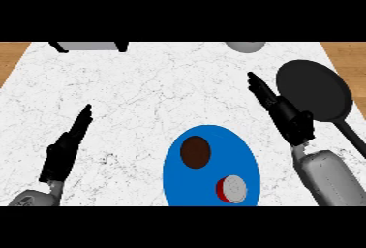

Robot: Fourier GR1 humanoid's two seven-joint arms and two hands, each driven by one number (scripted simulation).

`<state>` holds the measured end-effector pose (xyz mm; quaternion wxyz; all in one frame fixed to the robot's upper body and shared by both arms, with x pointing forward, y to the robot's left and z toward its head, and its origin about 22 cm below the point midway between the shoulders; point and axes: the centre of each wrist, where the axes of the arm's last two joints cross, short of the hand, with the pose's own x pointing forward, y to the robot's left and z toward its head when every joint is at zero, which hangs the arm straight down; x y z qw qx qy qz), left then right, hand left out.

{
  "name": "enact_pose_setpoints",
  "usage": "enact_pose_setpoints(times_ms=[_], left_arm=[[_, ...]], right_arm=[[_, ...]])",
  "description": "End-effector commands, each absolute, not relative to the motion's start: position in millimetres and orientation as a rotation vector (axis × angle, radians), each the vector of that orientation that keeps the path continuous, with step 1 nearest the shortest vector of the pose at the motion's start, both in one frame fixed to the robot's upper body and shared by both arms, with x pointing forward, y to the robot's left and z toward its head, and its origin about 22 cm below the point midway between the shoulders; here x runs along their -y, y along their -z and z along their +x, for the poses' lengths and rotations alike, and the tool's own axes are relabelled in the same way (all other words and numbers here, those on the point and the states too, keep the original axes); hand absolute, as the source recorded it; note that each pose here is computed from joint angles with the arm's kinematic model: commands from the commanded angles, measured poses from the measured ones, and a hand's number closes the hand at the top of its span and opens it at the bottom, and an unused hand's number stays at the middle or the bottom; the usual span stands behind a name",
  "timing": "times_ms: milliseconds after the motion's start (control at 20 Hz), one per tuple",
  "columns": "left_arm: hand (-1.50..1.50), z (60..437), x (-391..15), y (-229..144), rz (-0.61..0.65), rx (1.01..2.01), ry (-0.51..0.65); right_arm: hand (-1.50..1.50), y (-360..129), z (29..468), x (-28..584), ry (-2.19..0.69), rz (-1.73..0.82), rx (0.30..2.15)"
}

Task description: Pick the can from the plate and place it in the pan

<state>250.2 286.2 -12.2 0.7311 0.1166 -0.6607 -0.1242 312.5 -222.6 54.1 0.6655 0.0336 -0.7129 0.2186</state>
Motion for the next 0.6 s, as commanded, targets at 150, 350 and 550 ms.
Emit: enact_pose_setpoints(times_ms=[150,350,550], left_arm=[[0.00,272,-285,-23,0.187,1.538,0.107],[0.00,269,-283,-40,0.104,1.511,-0.026],[0.00,280,-272,-42,0.112,1.520,-0.062]], right_arm=[[1.50,-108,319,189,-0.547,0.582,1.818],[1.50,-113,301,259,-0.764,0.311,1.833],[-1.50,-105,266,301,-0.885,0.293,1.967]])
